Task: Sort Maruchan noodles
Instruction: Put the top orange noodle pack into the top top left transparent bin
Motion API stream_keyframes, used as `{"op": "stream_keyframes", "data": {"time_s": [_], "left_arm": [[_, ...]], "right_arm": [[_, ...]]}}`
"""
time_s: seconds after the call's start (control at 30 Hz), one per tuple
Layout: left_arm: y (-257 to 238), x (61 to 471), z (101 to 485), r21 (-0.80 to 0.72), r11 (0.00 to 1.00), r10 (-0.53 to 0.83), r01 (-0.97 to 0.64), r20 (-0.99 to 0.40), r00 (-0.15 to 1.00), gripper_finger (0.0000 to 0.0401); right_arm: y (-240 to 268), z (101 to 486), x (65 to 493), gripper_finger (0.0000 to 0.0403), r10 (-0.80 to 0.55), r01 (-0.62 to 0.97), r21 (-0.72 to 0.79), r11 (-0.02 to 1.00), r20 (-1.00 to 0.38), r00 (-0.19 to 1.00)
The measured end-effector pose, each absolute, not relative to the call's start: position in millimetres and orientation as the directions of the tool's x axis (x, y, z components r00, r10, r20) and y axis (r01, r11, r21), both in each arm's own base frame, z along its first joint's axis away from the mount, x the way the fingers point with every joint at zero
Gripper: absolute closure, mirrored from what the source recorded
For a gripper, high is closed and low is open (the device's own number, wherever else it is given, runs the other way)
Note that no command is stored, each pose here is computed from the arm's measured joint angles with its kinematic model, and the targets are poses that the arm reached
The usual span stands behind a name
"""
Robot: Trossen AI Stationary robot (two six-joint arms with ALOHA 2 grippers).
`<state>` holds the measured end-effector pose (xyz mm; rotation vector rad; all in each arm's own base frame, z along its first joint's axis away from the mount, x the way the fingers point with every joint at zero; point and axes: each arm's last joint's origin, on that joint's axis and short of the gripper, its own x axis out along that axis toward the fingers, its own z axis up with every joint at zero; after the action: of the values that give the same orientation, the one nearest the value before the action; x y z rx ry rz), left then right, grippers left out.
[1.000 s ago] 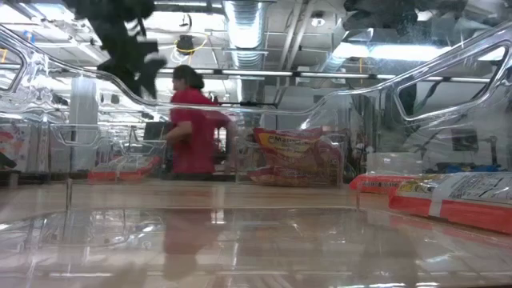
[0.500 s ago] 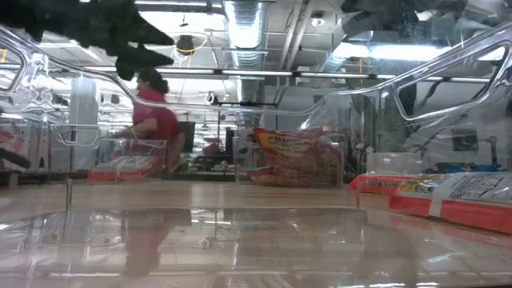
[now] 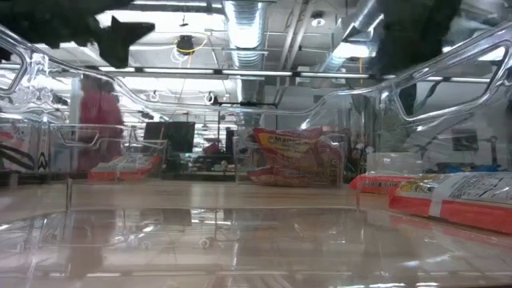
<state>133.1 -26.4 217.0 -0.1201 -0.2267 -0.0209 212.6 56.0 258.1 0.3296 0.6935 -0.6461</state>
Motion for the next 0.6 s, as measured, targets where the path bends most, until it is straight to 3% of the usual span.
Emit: {"op": "stream_keyframes", "data": {"time_s": [0.13,0.27,0.6], "left_arm": [[-30,131,222,-0.111,0.992,-0.022,0.054,0.273,0.962,0.0161],[-31,130,224,-0.107,0.992,-0.03,0.065,0.296,0.955,0.0161],[-32,130,223,-0.104,0.993,-0.031,0.063,0.283,0.959,0.0161]], "right_arm": [[50,226,211,0.0179,-0.472,0.73,-0.111,0.674,-0.826,0.31],[51,190,223,0.0179,-0.514,0.722,-0.29,0.628,-0.852,0.105],[54,140,241,0.018,-0.558,0.686,-0.437,0.582,-0.828,-0.054]]}}
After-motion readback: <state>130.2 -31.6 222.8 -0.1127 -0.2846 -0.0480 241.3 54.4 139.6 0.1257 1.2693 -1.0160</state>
